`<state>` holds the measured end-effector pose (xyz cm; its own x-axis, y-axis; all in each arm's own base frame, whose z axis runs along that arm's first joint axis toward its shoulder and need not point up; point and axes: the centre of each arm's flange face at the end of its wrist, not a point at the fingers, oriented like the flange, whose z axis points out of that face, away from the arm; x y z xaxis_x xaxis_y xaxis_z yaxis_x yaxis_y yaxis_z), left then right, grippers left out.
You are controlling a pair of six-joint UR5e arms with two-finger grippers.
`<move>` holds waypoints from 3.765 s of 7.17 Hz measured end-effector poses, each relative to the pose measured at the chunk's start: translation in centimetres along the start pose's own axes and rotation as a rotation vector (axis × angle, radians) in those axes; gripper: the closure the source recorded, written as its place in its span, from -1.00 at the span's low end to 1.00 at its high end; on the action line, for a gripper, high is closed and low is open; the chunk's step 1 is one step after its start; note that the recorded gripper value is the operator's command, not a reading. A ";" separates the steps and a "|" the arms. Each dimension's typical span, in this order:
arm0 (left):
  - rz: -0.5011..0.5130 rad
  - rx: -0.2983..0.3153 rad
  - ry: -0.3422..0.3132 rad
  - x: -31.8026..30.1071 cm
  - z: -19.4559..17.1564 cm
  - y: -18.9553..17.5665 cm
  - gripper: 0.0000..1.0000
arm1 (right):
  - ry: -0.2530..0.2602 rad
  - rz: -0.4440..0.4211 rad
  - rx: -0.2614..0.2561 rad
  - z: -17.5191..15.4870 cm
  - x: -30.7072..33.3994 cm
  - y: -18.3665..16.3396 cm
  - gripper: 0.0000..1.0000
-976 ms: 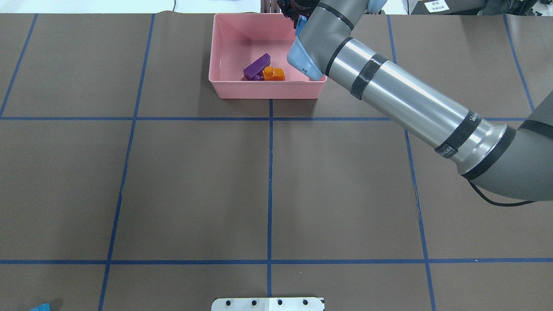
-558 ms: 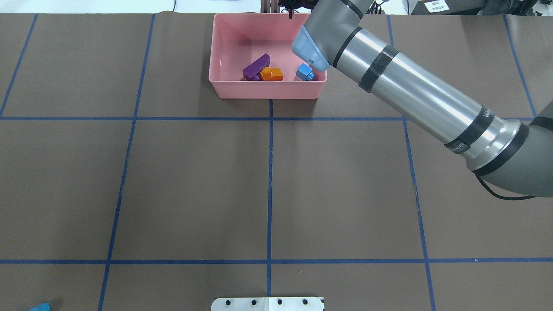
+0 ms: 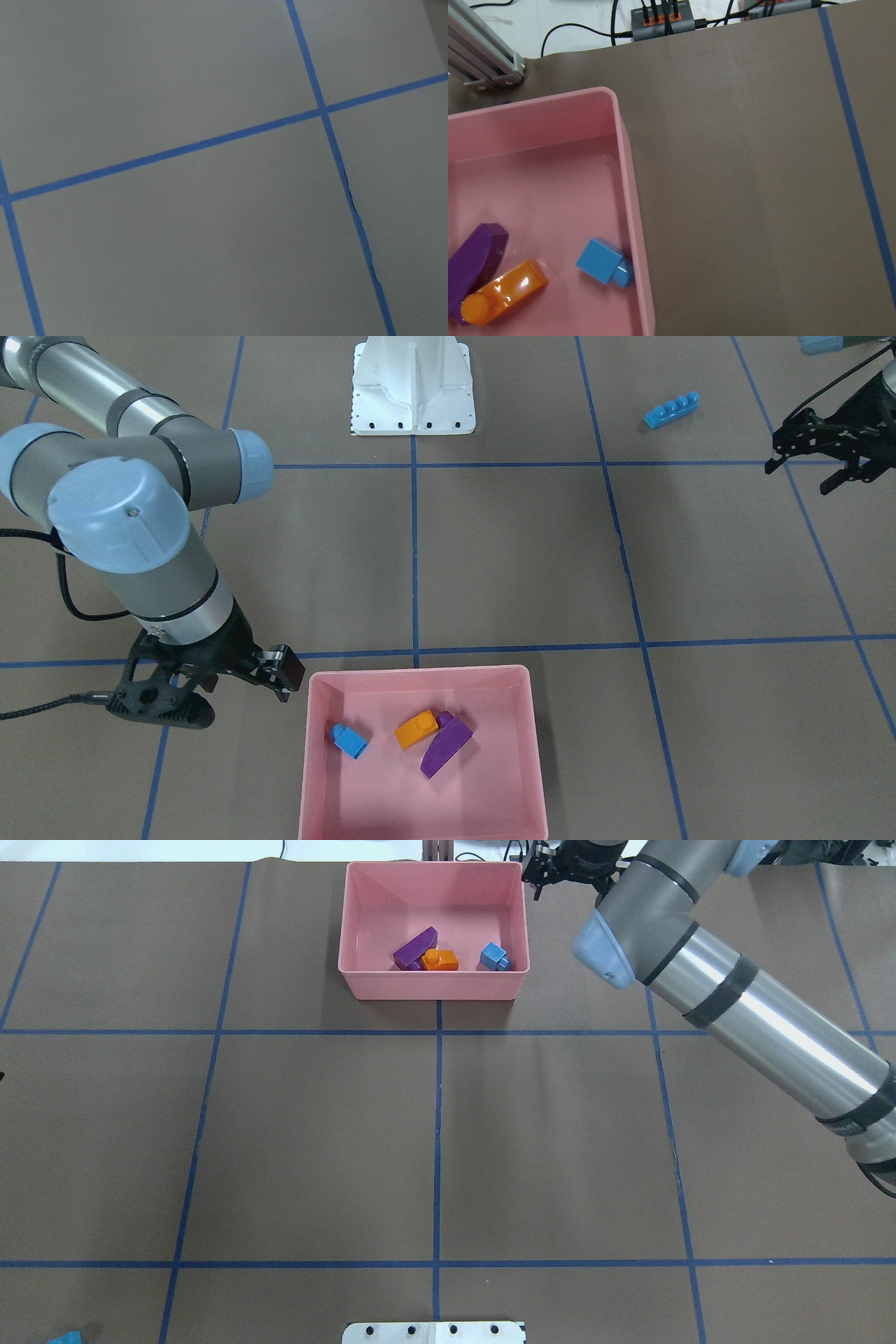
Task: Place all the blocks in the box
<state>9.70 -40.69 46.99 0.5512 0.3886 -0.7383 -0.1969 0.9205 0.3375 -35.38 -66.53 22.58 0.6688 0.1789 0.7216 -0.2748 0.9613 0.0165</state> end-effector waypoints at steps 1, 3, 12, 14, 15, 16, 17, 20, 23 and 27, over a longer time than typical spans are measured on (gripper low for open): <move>0.057 0.002 0.018 0.4 1.4 3.4 -1.00 | -0.001 -0.011 0.001 -0.2 4.2 2.0 -1.00; 0.166 -0.027 0.007 2.5 5.4 8.5 -1.00 | 0.030 -0.072 -0.007 -2.6 11.1 5.5 -1.00; 0.428 -0.364 -0.135 13.9 17.6 23.9 -0.96 | 0.129 -0.300 -0.107 -11.1 33.1 12.3 -1.00; 0.442 -0.381 -0.161 14.9 18.6 25.3 -0.77 | 0.128 -0.297 -0.111 -11.1 33.6 12.4 -1.00; 0.448 -0.385 -0.172 15.4 19.1 26.0 -0.23 | 0.129 -0.294 -0.113 -11.1 33.8 12.5 -1.00; 0.454 -0.389 -0.177 15.7 19.3 26.4 0.05 | 0.131 -0.291 -0.115 -11.0 34.0 12.5 -1.00; 0.456 -0.391 -0.180 15.8 19.5 26.6 0.25 | 0.133 -0.288 -0.118 -10.9 34.2 12.6 -1.00; 0.444 -0.388 -0.181 16.2 19.5 26.6 0.80 | 0.133 -0.287 -0.122 -10.7 34.3 12.6 -1.00; 0.346 -0.331 -0.150 17.9 17.1 24.3 1.00 | 0.134 -0.284 -0.125 -10.5 34.4 12.6 -1.00; 0.059 -0.176 0.106 21.8 8.6 13.9 1.00 | 0.138 -0.277 -0.134 -10.0 34.8 12.3 -1.00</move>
<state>25.95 -19.80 40.54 0.4477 0.4360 -0.7807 -0.3706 0.8850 0.2818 -8.64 -46.40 40.96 0.7949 -0.0757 0.6020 0.0180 0.9947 0.1013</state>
